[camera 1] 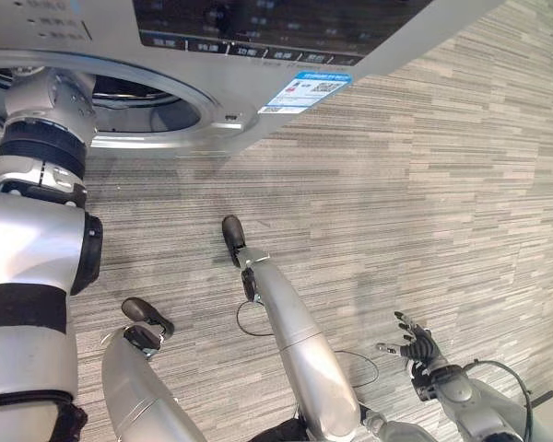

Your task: Grab the laundry basket,head to the washer,open it,put in the laundry and shut it.

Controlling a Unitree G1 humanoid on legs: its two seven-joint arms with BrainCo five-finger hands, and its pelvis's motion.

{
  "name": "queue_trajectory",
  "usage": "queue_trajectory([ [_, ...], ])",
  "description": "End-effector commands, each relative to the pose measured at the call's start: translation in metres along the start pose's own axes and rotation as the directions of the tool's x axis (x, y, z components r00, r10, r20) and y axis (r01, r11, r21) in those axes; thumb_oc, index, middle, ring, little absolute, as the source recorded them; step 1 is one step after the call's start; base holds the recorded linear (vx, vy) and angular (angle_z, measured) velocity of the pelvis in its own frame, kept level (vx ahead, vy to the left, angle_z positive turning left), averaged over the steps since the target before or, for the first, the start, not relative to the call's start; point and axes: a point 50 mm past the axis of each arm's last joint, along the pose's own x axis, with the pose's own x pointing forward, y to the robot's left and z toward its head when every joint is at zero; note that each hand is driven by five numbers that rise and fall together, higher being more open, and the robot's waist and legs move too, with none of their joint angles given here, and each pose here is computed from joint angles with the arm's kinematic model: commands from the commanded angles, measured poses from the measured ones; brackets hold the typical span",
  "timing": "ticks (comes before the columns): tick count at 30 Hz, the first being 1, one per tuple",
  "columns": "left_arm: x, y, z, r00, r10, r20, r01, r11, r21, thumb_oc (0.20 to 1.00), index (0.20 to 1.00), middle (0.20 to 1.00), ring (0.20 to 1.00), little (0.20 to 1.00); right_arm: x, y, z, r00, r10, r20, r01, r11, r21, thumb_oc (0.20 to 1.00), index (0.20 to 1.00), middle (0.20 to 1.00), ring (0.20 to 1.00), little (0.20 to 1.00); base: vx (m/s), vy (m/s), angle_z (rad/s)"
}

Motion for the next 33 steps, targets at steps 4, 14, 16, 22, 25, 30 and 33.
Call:
queue_trajectory([
  [4, -0.005, -0.023, -0.013, 0.994, -0.107, -0.011, 0.105, 0.952, 0.286, 1.000, 1.000, 1.000, 1.000, 1.000, -0.004, -0.021, -0.010, 0.999, -0.040, -0.028, 0.036, 0.990, -0.138, 1.000, 1.000, 1.000, 1.000, 1.000, 0.00, -0.024, -0.01],
  [14, -0.046, -0.112, -0.044, 0.971, -0.236, -0.027, 0.236, 0.972, -0.021, 1.000, 1.000, 1.000, 1.000, 1.000, 0.030, -0.025, 0.094, 0.932, -0.112, 0.344, 0.132, 0.991, -0.036, 1.000, 1.000, 1.000, 1.000, 1.000, -0.04, -0.032, 0.16],
  [16, -0.044, -0.108, -0.049, 0.973, -0.221, -0.063, 0.219, 0.975, -0.026, 1.000, 1.000, 1.000, 1.000, 1.000, 0.031, -0.022, 0.103, 0.922, -0.085, 0.377, 0.122, 0.990, -0.075, 1.000, 1.000, 1.000, 1.000, 1.000, -0.04, 0.005, 0.35],
  [22, -0.035, -0.117, -0.008, 0.976, -0.213, 0.044, 0.216, 0.974, -0.072, 1.000, 1.000, 1.000, 1.000, 1.000, 0.029, -0.007, 0.080, 0.957, 0.020, 0.291, 0.046, 0.975, -0.218, 1.000, 1.000, 1.000, 1.000, 1.000, -0.02, 0.033, -0.13],
  [25, -0.033, -0.101, -0.038, 0.977, -0.209, -0.049, 0.215, 0.934, 0.286, 1.000, 1.000, 1.000, 1.000, 1.000, 0.029, -0.007, 0.070, 0.968, 0.030, 0.249, 0.032, 0.970, -0.241, 1.000, 1.000, 1.000, 1.000, 1.000, -0.04, 0.005, -0.04],
  [30, -0.037, -0.072, -0.071, 0.991, -0.085, -0.102, 0.117, 0.927, 0.358, 1.000, 1.000, 1.000, 1.000, 1.000, 0.024, -0.005, 0.044, 0.986, 0.014, 0.165, 0.027, 0.969, -0.245, 1.000, 1.000, 1.000, 1.000, 1.000, -0.02, 0.001, -0.07],
  [33, -0.054, -0.070, -0.105, 0.983, -0.078, -0.167, 0.136, 0.917, 0.376, 1.000, 1.000, 1.000, 1.000, 1.000, 0.025, -0.004, 0.034, 0.992, -0.011, 0.126, 0.042, 0.970, -0.240, 1.000, 1.000, 1.000, 1.000, 1.000, -0.03, -0.052, 0.06],
])
